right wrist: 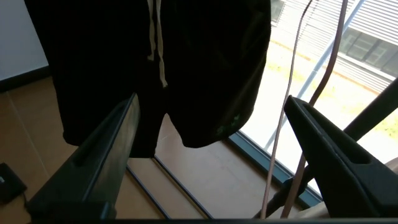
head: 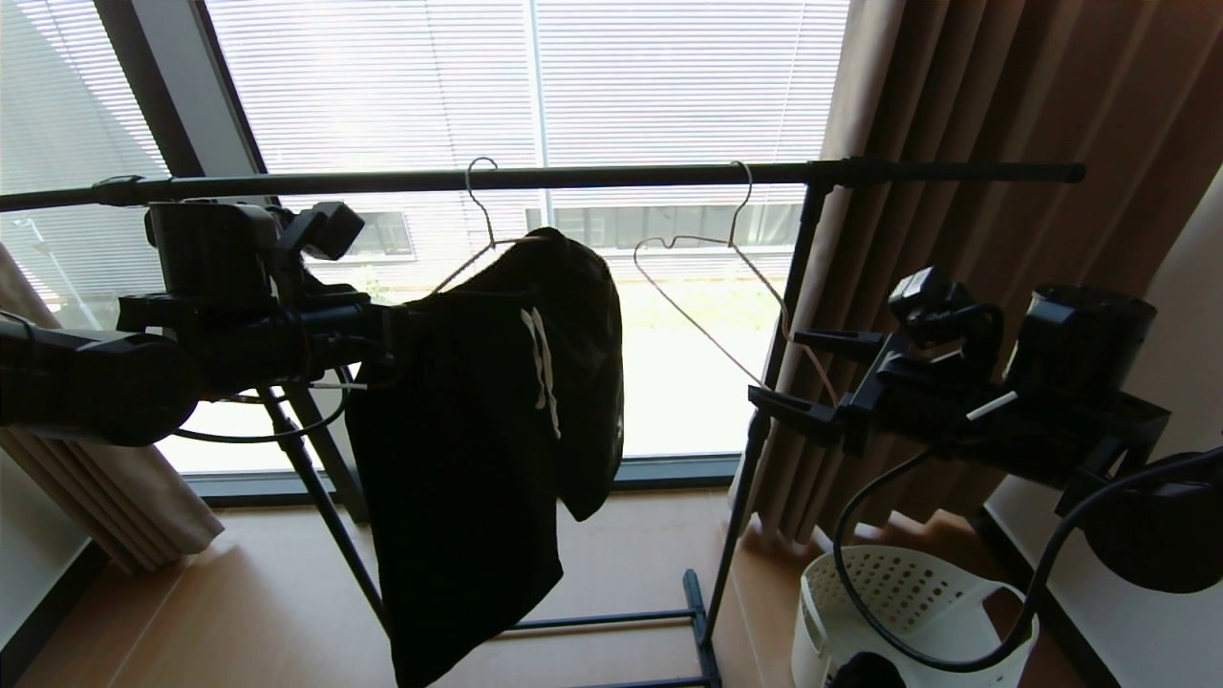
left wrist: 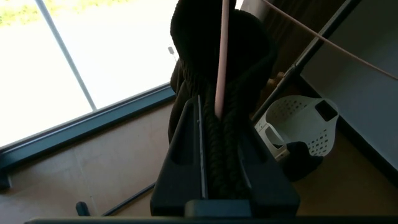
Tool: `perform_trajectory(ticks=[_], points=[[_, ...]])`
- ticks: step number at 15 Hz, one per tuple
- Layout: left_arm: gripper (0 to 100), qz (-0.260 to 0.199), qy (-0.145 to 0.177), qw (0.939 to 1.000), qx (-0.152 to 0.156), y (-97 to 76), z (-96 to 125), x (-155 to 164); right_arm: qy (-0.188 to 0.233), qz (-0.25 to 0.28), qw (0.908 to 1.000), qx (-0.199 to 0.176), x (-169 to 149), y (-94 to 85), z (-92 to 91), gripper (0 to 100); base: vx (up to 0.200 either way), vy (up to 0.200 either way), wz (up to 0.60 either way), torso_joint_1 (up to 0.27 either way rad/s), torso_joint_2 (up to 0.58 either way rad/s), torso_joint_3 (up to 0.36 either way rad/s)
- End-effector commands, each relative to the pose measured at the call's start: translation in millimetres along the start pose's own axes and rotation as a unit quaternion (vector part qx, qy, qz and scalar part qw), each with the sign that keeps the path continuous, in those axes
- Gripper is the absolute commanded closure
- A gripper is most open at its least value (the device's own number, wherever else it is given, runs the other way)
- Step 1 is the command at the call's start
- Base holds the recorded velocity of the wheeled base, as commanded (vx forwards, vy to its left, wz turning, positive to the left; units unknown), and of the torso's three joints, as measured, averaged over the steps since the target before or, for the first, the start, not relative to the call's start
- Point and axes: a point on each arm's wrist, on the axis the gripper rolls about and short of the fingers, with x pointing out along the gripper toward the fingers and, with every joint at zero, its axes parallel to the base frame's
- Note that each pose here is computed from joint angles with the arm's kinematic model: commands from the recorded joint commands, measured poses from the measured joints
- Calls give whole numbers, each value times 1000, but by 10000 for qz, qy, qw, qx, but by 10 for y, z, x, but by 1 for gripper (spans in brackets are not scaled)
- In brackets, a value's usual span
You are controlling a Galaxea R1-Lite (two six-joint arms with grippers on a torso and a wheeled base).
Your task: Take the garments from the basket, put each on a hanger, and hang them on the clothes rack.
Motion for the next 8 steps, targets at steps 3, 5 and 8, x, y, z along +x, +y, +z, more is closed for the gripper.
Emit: perform_trajectory(ticks=[3,5,8], points=[[100,-3,49,10000,-15,17,-37,40,11,6,10000,5,4,0,-6,0,0,0,0,0,0,0],[100,-3,63,10000,-22,15,-46,35,50,12,10000,6,22,-6,-37,0,0,0,0,0,0,0],[0,-3,63,10000,-22,13,-46,31,49,19,10000,5,24,-2,-37,0,0,0,0,0,0,0]])
